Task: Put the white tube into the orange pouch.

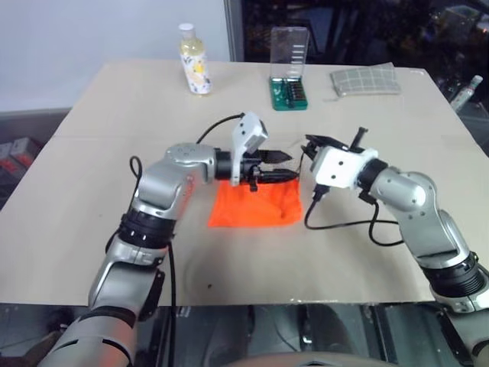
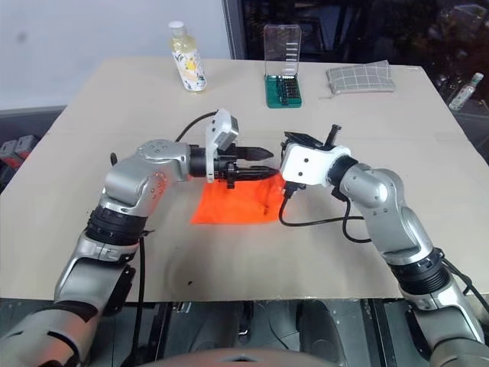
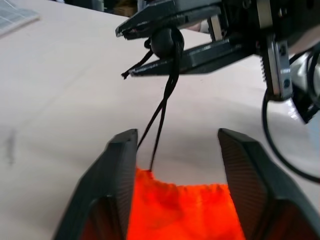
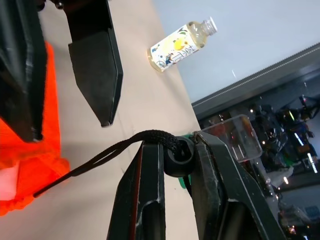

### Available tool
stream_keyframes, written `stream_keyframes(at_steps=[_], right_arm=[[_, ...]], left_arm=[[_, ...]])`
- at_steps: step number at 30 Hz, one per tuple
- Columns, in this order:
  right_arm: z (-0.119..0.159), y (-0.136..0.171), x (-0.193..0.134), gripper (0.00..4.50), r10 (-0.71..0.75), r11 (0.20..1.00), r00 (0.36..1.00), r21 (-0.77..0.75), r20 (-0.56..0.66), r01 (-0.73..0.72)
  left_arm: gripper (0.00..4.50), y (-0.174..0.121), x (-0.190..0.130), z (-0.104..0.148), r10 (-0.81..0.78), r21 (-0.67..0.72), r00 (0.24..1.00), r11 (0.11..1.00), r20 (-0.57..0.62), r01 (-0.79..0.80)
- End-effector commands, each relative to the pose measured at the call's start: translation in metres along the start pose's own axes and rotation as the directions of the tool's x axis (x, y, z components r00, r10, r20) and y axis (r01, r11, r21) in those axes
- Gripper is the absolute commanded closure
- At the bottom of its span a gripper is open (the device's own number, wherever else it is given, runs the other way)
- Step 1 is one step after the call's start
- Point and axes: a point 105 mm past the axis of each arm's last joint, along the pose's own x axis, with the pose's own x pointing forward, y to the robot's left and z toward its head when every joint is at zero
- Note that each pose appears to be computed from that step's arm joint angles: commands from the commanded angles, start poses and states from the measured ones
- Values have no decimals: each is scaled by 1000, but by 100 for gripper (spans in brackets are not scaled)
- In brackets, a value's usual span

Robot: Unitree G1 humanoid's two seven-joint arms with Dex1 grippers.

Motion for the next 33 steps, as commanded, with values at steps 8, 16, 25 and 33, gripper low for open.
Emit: stream_keyframes(at_steps=[8,16,25,33], right_arm=[[12,-10,-1,427,-40,999,998,-1,41,40],[2,-12,-5,209,-67,995,998,71,-17,68],[-11,12,-26,68,-66,883,993,458,-103,106],[-12,22,-9,68,-109,799,992,587,-63,125]], left_arm=[[217,5,43,11,-10,67,997,998,71,5],[450,9,25,28,-22,-6,987,1000,158,23],[450,23,-6,49,-45,-12,978,999,202,48],[450,4,-16,54,-203,-35,961,976,190,213]])
